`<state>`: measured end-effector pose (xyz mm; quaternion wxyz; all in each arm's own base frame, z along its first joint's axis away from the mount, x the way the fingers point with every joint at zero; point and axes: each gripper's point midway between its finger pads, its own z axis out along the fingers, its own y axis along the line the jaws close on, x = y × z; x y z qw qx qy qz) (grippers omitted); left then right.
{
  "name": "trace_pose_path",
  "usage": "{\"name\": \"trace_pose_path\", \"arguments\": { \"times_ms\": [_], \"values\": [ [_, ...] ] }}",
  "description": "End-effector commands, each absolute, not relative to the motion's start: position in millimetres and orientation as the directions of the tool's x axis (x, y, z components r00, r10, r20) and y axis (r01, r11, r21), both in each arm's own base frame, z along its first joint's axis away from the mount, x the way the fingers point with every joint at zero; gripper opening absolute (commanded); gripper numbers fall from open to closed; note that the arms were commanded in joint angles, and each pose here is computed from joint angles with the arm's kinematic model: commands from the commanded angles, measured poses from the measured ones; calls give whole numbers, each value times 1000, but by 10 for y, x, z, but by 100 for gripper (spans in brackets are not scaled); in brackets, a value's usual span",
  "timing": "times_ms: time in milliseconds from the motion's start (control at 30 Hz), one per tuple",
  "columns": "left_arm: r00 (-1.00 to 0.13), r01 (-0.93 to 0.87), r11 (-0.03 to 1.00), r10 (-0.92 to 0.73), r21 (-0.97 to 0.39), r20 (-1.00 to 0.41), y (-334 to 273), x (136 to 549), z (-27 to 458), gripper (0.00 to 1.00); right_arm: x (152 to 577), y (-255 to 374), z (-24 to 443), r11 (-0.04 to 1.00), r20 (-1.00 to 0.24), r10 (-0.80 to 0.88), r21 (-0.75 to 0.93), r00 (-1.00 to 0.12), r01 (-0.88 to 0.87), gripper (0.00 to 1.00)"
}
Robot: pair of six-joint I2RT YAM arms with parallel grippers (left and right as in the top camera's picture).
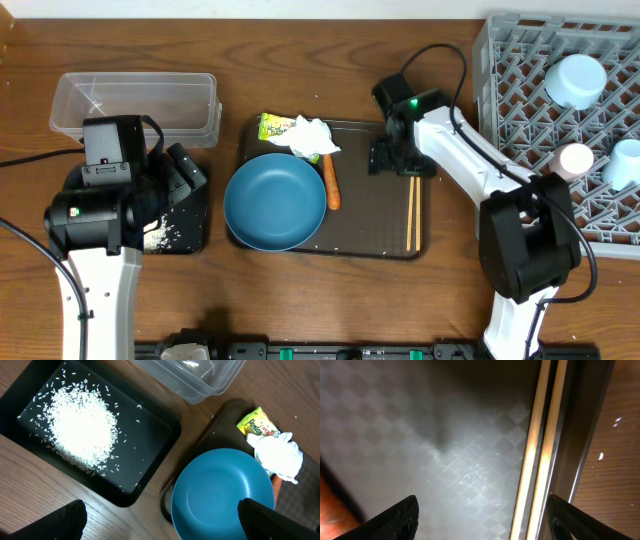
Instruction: Sort waste into correct bins and load items into the dishwasher rack
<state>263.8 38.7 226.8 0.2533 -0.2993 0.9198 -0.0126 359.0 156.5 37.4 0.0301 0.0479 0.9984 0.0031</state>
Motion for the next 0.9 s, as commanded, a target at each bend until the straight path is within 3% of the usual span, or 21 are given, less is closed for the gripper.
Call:
{"name": "trace_pose_path", "arguments": {
  "times_ms": [0,867],
  "values": [
    [-677,-555,812,-566,-179,-470,416,2651,2322,99,3547,1521,262,991,-39,133,4,-990,133,80],
    [-677,-555,812,-566,-179,-470,416,2651,2322,99,3356,1540,-59,993,-13,116,17,-993,115,73]
  ]
}}
